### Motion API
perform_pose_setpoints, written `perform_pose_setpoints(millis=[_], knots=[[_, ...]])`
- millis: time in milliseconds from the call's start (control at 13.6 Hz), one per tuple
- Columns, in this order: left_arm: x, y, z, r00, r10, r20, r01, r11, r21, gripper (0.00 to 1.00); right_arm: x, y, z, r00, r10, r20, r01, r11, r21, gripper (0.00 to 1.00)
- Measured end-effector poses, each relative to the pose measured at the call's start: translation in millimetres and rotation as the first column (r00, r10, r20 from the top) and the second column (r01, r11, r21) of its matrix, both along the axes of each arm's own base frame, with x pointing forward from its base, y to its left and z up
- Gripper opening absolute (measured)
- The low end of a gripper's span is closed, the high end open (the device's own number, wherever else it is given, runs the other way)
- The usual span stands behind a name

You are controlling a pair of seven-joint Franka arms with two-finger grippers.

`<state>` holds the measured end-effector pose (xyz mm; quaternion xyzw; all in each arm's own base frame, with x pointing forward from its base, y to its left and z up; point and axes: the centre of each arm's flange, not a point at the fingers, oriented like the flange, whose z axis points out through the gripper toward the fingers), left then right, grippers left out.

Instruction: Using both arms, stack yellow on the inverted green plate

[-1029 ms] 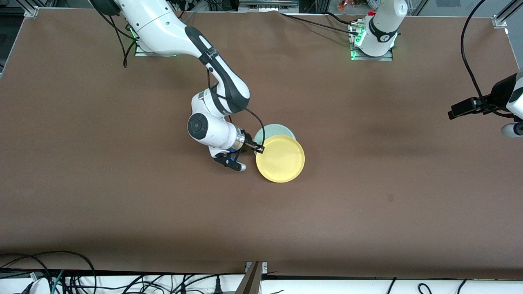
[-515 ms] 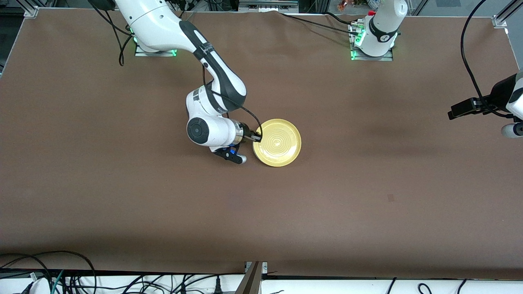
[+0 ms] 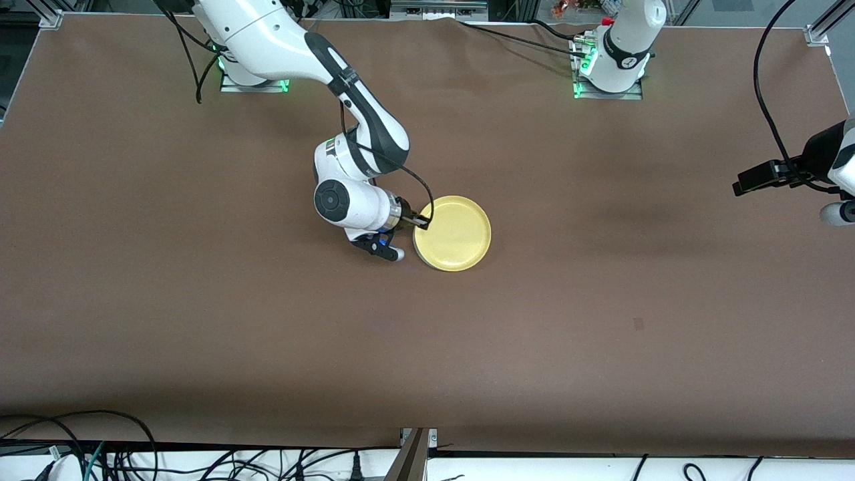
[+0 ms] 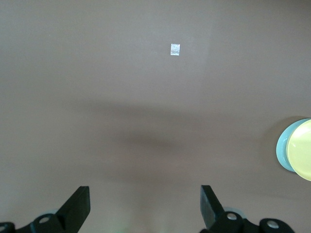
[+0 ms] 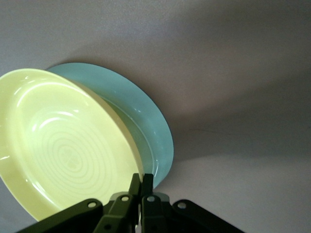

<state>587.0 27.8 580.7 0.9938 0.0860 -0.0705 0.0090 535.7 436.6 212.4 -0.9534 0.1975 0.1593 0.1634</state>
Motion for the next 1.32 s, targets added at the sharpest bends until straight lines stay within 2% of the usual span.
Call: perform_pose_setpoints(millis=[515, 588, 662, 1103, 1324], knots=[[0.2, 0.1, -0.3, 1.0, 0.0, 0.0, 0.0, 1.0, 0.0, 1.0, -16.4, -0.2, -3.7, 1.0, -0.002, 0.019, 0.002, 1.0, -0.011, 0.03], [0.2, 0.1, -0.3, 1.0, 0.0, 0.0, 0.0, 1.0, 0.0, 1.0, -16.9, -0.2, -4.3, 1.0, -0.001, 0.018, 0.002, 1.0, -0.011, 0.07], [0.2, 0.1, -0.2, 1.0, 0.0, 0.0, 0.0, 1.0, 0.0, 1.0, -17.2, -0.5, -4.7, 1.0, -0.001, 0.017, 0.002, 1.0, -0.012, 0.07], [0.2, 0.1, -0.1, 1.0, 0.0, 0.0, 0.0, 1.0, 0.0, 1.0, -11.3, -5.8, -2.9, 1.0, -0.014, 0.027, 0.014, 1.0, -0.013, 0.7], [0.2, 0.1, -0.1, 1.0, 0.0, 0.0, 0.0, 1.0, 0.0, 1.0, 2.9, -17.2, 8.3, 0.998, -0.04, 0.051, 0.04, 0.999, -0.007, 0.98]])
